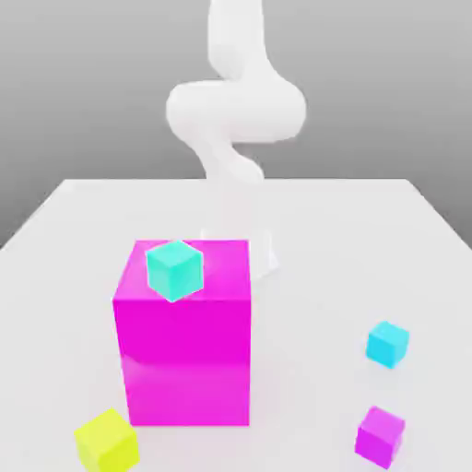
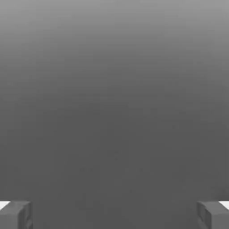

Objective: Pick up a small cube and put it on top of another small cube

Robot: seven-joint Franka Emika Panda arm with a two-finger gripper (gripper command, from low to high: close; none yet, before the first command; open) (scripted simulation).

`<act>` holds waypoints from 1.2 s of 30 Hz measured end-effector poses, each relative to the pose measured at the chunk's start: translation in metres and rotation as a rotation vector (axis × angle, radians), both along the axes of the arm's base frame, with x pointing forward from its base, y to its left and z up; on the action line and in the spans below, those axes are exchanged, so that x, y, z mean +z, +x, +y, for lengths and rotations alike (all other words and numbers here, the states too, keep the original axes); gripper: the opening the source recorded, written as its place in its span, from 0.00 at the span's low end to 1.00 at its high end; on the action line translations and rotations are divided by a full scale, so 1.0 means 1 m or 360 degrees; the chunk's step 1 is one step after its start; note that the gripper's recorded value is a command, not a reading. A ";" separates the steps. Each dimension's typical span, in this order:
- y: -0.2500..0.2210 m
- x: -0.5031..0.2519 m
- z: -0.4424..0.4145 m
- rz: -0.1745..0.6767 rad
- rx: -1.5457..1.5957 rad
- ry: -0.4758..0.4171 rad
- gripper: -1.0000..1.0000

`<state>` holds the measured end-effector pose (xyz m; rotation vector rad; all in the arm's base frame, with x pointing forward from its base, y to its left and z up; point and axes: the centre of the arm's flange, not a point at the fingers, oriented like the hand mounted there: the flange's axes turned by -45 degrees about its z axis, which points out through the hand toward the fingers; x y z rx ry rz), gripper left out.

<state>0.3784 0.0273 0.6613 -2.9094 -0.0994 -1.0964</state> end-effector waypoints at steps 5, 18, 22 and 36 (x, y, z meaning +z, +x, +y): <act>0.041 -0.124 0.075 0.0287 0.0299 -0.0056 0.50; -0.061 -0.419 0.220 0.0935 0.1022 -0.0414 0.50; -0.095 -0.479 0.222 0.1046 0.1123 -0.0505 0.50; -0.099 -0.526 0.221 0.1055 0.1130 -0.0510 0.00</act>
